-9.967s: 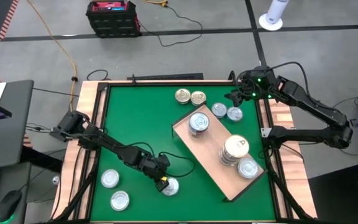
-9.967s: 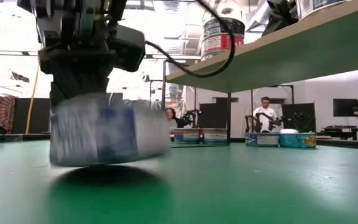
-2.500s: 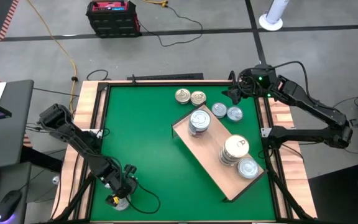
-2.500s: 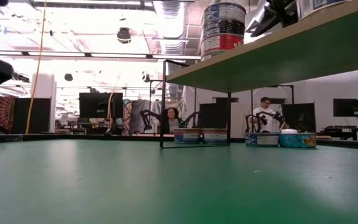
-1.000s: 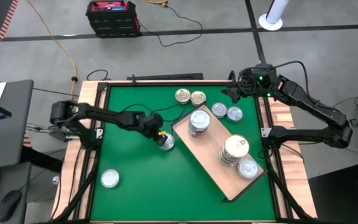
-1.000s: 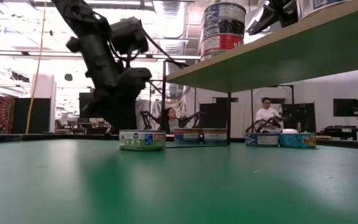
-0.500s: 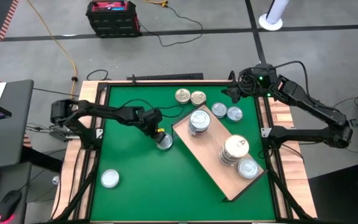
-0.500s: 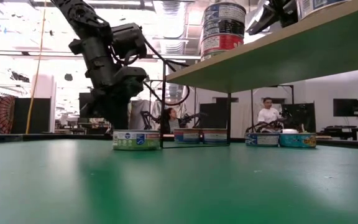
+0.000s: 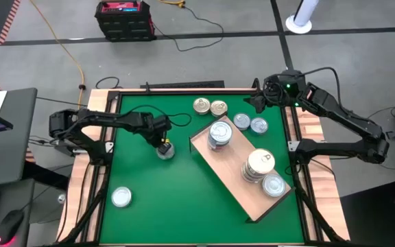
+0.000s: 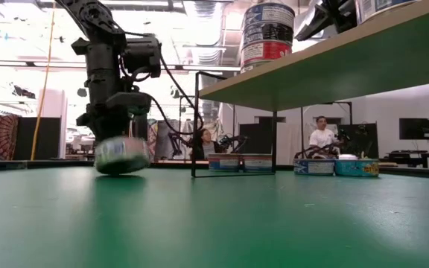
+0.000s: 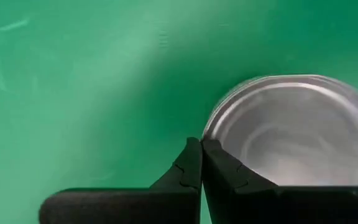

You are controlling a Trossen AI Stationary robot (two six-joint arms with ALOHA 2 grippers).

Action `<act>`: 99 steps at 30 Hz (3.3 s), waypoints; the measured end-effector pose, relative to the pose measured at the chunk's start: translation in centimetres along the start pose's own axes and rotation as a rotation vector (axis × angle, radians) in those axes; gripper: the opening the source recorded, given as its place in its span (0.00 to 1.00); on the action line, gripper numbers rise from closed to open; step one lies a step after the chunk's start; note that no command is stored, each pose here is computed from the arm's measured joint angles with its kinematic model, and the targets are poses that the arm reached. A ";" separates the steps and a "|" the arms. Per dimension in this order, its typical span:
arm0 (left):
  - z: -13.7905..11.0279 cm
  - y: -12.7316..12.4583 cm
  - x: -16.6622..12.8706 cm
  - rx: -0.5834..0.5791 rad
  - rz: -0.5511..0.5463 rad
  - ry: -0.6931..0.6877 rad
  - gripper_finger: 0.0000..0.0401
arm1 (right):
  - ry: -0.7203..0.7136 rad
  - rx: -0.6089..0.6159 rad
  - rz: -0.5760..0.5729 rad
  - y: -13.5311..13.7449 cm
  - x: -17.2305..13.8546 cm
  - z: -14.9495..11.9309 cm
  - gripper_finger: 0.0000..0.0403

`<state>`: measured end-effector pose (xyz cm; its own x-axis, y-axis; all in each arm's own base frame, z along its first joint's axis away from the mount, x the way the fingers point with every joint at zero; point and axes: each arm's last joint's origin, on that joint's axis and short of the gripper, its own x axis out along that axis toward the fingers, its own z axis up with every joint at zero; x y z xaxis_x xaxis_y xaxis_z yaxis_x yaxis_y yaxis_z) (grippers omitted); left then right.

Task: Stack canned seafood by type on shelf
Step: Stack the light green tuna can on top of the other light green tuna can on the shelf

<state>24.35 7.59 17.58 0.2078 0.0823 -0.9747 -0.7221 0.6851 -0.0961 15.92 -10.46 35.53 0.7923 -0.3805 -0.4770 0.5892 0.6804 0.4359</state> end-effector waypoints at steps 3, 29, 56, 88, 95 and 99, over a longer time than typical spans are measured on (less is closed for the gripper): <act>0.0 1.2 0.3 0.006 0.052 0.041 0.00 | 0.000 0.000 0.000 0.0 0.0 0.0 0.70; -2.0 -1.7 -3.9 0.084 -0.002 -0.176 0.19 | 0.003 -0.005 0.022 0.1 0.0 0.0 0.70; -2.9 -1.6 -0.5 0.183 0.095 0.014 0.02 | 0.001 -0.009 0.018 0.1 0.0 0.0 0.70; 3.0 9.5 -1.6 -0.258 -0.115 -0.166 0.24 | 0.011 0.008 0.035 0.4 0.0 -0.1 0.70; 3.3 11.0 -1.7 -0.313 -0.159 -0.179 0.17 | 0.006 0.008 0.024 0.4 0.0 -0.1 0.70; 3.4 10.8 -1.6 -0.299 -0.161 -0.183 0.15 | 0.002 0.008 0.016 0.4 0.0 -0.1 0.70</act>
<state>18.46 17.33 18.80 0.4291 0.1370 -0.8928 -0.8255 0.4607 -0.3261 16.15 -10.15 35.59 0.8015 -0.3679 -0.4714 0.5773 0.6816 0.4495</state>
